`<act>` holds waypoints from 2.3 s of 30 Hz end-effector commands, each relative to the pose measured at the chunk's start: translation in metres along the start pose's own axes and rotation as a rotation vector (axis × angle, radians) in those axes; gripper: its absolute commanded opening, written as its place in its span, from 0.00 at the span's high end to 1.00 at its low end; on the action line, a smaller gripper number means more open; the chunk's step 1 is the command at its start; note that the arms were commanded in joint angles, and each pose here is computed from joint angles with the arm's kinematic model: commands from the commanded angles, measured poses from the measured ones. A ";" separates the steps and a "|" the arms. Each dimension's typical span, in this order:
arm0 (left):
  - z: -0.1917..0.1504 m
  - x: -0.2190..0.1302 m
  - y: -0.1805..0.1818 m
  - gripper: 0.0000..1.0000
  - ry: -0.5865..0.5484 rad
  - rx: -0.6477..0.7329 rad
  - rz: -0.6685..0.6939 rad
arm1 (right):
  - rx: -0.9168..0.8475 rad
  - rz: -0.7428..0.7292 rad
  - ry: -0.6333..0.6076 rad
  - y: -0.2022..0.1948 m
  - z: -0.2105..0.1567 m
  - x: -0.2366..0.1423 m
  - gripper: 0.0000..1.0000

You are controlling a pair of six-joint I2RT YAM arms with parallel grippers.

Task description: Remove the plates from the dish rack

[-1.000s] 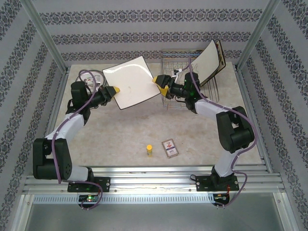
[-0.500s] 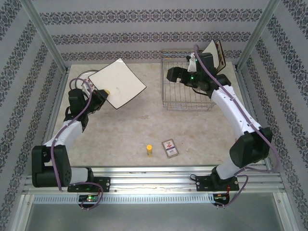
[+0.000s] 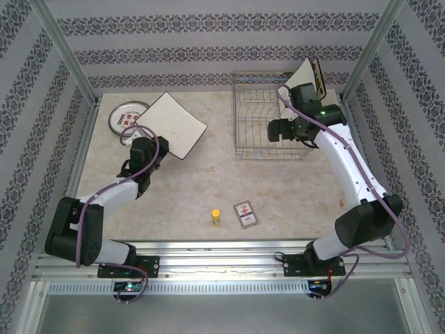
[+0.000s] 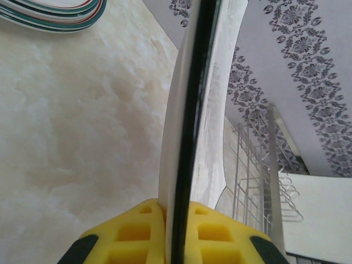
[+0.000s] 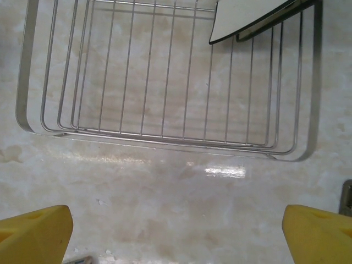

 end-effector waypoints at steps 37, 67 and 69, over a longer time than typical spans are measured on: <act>-0.061 0.083 -0.028 1.00 -0.430 -0.555 -0.150 | -0.098 -0.032 0.026 -0.001 -0.007 -0.014 0.02; -0.091 0.108 -0.001 0.87 -0.350 -0.674 -0.009 | -0.106 -0.006 0.045 0.004 -0.012 -0.003 0.02; -0.090 0.106 -0.001 0.85 -0.345 -0.668 0.004 | -0.105 -0.007 0.048 0.003 -0.012 -0.003 0.02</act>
Point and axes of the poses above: each hand's point on the last joint's axis, 136 mm out from that joint toward the fingers, its own x axis out along the fingers, its own y axis along the line the jaws close on, z = x × y, the point moved 6 cm from there along -x, back along the fingers, and after that the axes turned 13 degrees about x, right-handed, at the moved point
